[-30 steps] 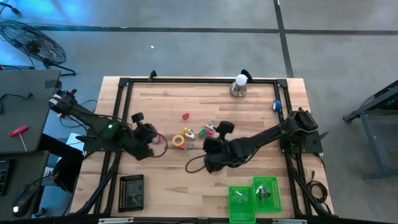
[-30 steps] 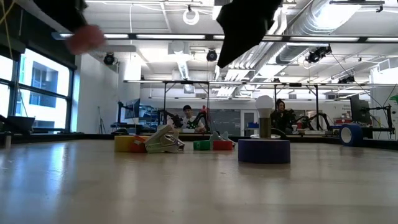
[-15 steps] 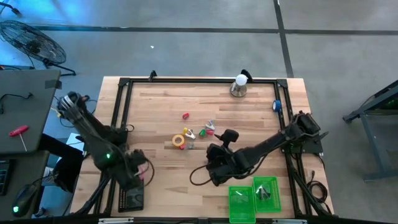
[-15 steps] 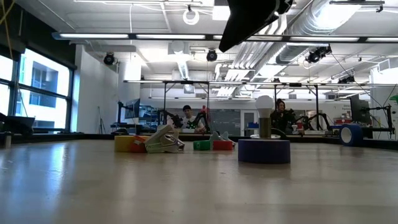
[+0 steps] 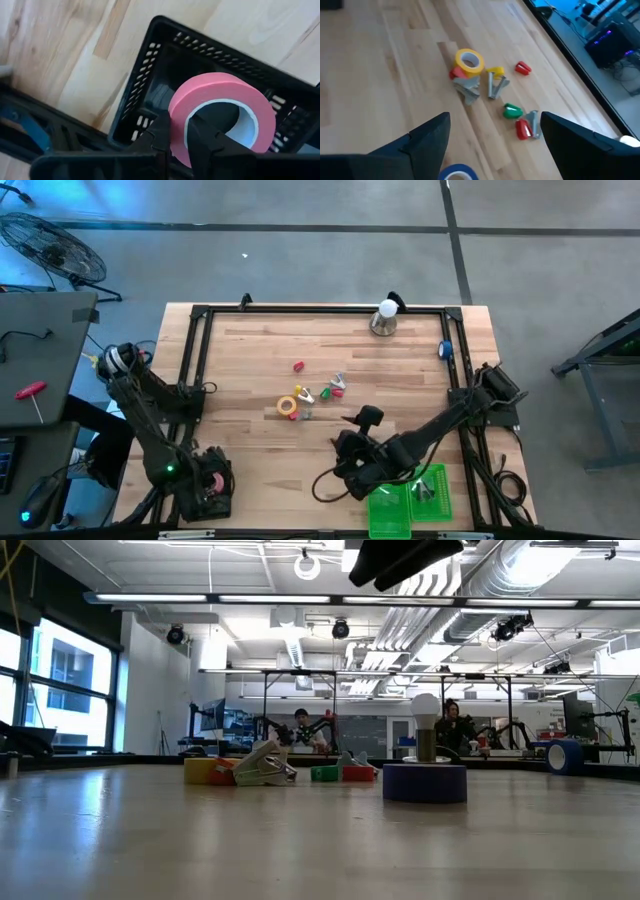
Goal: Pick and place Stapler, Stapler remover, tape
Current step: Put the pink tape into the black bin, then put the red stapler into the left green bin
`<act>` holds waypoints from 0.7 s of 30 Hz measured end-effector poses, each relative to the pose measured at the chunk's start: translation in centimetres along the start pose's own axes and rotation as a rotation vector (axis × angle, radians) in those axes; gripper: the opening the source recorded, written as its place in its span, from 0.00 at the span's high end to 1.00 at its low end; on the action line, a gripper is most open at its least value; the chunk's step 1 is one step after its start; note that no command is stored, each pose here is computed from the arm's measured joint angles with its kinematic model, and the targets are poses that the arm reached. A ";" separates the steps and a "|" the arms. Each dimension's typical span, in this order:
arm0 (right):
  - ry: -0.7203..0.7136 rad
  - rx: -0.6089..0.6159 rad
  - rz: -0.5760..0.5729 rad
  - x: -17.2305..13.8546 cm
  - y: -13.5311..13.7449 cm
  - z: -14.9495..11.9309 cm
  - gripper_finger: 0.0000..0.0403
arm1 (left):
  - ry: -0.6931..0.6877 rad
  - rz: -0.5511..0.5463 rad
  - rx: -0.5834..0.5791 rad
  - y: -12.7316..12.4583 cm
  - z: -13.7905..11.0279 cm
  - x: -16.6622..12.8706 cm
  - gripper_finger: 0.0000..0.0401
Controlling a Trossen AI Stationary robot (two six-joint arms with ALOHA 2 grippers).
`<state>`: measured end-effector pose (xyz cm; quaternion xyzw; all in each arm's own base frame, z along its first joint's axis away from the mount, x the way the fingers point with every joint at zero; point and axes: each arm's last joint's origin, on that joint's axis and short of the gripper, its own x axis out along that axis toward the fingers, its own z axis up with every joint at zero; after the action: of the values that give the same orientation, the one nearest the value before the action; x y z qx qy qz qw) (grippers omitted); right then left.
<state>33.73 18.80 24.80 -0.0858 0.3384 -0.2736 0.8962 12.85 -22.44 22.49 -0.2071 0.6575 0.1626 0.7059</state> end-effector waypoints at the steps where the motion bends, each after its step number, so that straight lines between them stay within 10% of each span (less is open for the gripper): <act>1: -0.001 -0.001 0.004 -0.1 0.1 0.0 0.25 | 0.006 -0.002 0.000 -0.1 0.0 0.1 0.88; 11: -0.014 -0.028 0.039 -1.4 0.9 -0.6 0.25 | 0.011 -0.002 -0.073 -0.1 0.0 0.1 0.51; 21: -0.021 -0.069 0.055 -2.1 1.3 -1.0 0.25 | -0.132 0.063 -0.036 0.6 0.5 0.1 0.47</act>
<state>32.32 21.10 24.79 -0.1102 0.3407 -0.2360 0.9034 12.97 -21.71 22.41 -0.1878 0.6128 0.2096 0.7384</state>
